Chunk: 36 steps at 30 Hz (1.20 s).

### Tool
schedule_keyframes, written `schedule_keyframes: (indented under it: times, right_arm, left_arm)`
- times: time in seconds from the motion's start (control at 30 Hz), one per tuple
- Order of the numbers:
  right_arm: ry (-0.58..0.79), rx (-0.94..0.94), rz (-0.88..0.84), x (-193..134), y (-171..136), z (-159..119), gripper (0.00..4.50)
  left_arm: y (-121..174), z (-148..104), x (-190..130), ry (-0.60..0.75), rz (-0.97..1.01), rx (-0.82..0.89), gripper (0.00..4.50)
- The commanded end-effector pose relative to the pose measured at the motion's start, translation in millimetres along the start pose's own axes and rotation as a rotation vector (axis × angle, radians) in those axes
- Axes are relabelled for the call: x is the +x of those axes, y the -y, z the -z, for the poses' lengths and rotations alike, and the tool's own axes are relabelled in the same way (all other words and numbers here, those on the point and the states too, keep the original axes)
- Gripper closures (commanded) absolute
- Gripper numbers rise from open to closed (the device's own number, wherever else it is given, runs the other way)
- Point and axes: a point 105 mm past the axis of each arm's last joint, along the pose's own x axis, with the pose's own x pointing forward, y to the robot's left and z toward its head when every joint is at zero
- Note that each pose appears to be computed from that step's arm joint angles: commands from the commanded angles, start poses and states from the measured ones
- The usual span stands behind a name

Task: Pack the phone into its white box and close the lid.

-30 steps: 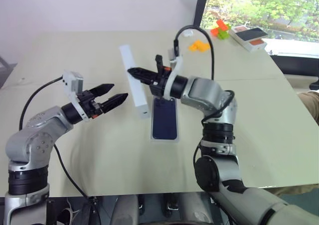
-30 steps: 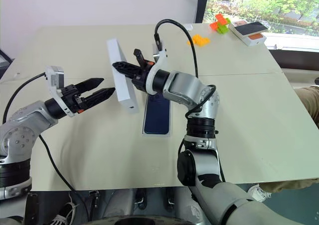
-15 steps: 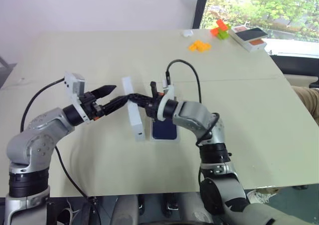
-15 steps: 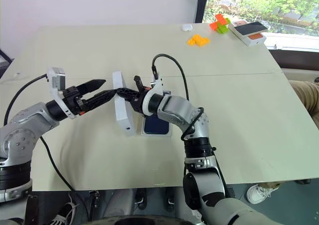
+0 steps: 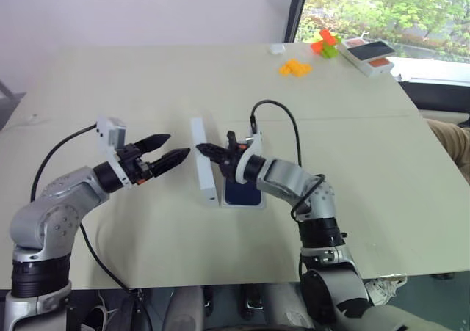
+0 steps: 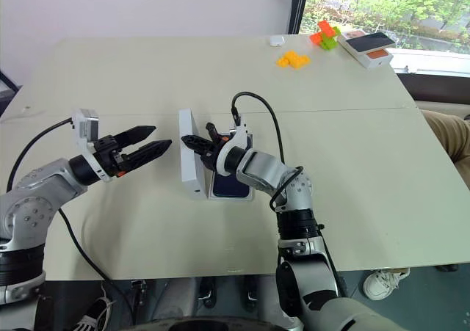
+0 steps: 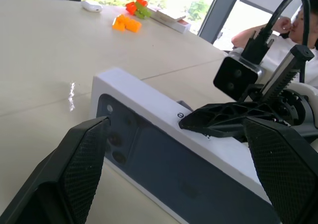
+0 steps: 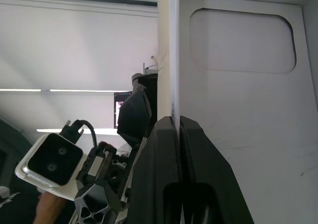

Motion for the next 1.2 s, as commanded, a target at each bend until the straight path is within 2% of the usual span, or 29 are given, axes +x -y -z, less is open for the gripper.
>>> schedule_keyframes:
  times: [0.03,0.23,0.33,0.57,0.67,0.77,1.0,1.17,1.2]
  right_arm:
    - [0.032,-0.045,-0.004,-5,-3,-5,4.48]
    - [0.068,-0.047,0.024,-15,5,-9,4.48]
    - [0.080,-0.039,0.028,-17,7,-10,4.50]
    - [0.074,-0.047,0.024,-16,7,-8,4.50]
    - [0.067,-0.045,0.016,-16,6,-7,4.50]
    - [0.053,-0.056,0.014,-15,6,-5,3.61]
    - [0.041,-0.160,-0.017,-18,-4,-6,0.03]
    - [0.019,-0.497,-0.075,-35,-24,-13,0.03]
    - [0.035,-0.644,-0.062,-41,-28,-20,0.03]
  left_arm:
    - [2,-6,-4,0.008,0.003,0.048,0.00]
    - [-4,4,-7,-0.010,-0.025,0.023,0.00]
    - [-8,9,-7,-0.022,-0.032,0.010,0.84]
    - [-14,28,11,-0.025,-0.058,-0.029,4.46]
    - [-10,35,25,-0.016,-0.048,-0.014,4.46]
    - [-4,42,41,-0.007,-0.041,-0.024,4.50]
    - [4,40,52,0.015,-0.026,-0.022,4.50]
    - [4,42,52,0.010,-0.022,-0.029,4.50]
    - [5,43,52,0.010,-0.021,-0.028,4.50]
